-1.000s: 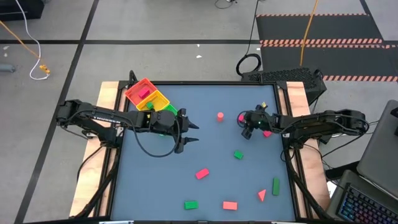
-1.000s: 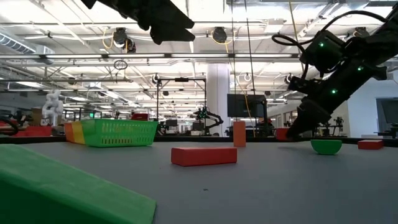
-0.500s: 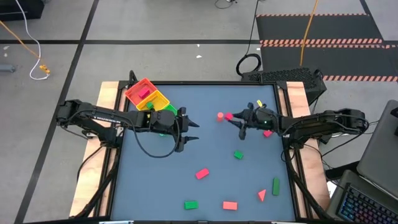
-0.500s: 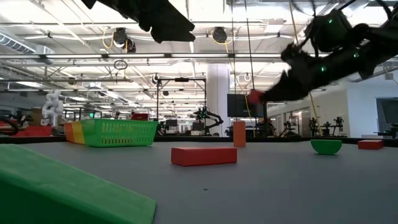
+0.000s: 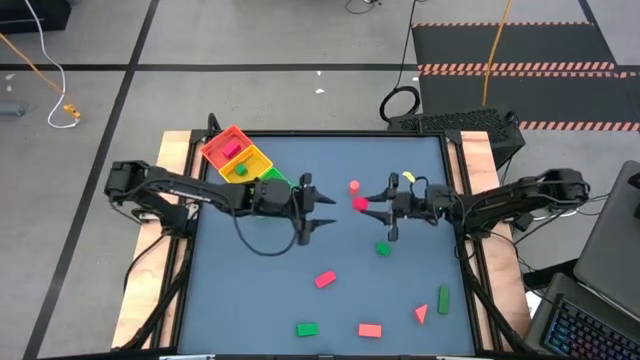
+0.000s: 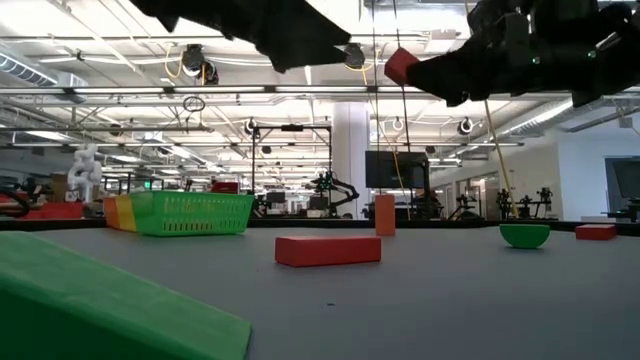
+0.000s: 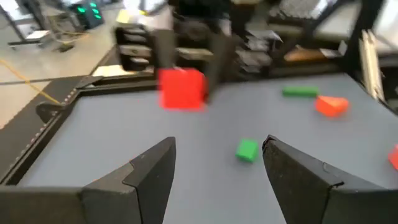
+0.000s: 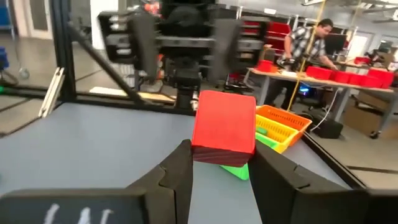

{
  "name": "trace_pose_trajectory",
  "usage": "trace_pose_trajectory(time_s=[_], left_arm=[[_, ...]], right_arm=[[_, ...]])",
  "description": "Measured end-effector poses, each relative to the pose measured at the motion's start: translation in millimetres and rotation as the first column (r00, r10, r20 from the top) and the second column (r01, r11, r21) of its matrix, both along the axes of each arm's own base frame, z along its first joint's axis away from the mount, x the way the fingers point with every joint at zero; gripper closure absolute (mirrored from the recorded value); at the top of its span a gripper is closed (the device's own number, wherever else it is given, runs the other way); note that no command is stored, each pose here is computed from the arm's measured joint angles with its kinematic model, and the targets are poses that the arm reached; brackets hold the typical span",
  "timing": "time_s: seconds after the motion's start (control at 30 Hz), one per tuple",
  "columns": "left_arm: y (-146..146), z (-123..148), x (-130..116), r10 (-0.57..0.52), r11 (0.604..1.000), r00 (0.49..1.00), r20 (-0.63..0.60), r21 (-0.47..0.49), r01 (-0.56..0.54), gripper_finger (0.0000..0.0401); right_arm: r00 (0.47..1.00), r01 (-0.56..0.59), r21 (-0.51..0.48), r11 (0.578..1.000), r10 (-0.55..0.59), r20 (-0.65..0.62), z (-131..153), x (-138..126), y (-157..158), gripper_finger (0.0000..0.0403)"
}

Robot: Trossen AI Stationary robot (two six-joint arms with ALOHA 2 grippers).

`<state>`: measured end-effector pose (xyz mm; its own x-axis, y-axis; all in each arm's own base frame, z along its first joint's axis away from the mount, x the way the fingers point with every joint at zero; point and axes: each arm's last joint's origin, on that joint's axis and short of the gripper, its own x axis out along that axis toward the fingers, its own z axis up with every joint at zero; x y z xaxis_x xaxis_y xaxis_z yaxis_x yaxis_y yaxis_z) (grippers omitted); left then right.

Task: Sort & place blocks by color
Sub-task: Put the red block into the orange basket

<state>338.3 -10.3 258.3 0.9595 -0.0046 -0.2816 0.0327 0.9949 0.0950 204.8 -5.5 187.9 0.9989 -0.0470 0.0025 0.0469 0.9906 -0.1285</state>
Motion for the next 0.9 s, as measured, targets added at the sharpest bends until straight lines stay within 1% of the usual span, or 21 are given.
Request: trace_pose_trajectory(time_s=[0.07,0.17,0.33,0.5,0.57,0.73,0.9], left_arm=[[2,-4,6,0.01,1.0,1.0,0.026,-0.021,-0.01,0.016],[0,-11,13,-0.029,0.999,0.998,0.054,-0.037,0.031,0.016],[-1,-22,20,-0.039,0.999,0.998,0.049,-0.034,0.04,0.016],[2,-28,23,0.026,1.0,0.999,0.03,0.013,-0.026,0.016],[3,-29,22,0.05,0.998,0.998,0.027,0.027,-0.051,0.016],[3,-29,22,0.062,0.997,0.998,0.025,0.034,-0.063,0.016],[3,-29,22,0.054,0.998,0.998,0.022,0.022,-0.055,0.016]], right_arm=[[1.0,-0.008,-0.012,1.0,0.008,-0.012,-1,2,2,0.0283],[1.0,-0.01,-0.017,1.0,0.01,-0.029,-3,7,2,0.0283],[0.998,-0.009,-0.017,1.0,0.008,-0.061,-7,17,2,0.0283],[0.997,-0.02,-0.023,1.0,0.018,-0.075,-8,26,2,0.0283],[0.996,-0.041,-0.022,0.999,0.039,-0.083,-9,28,3,0.0283],[0.992,-0.081,-0.03,0.996,0.078,-0.098,-12,30,7,0.0283],[0.992,-0.098,-0.046,0.994,0.094,-0.082,-10,30,11,0.0283]])
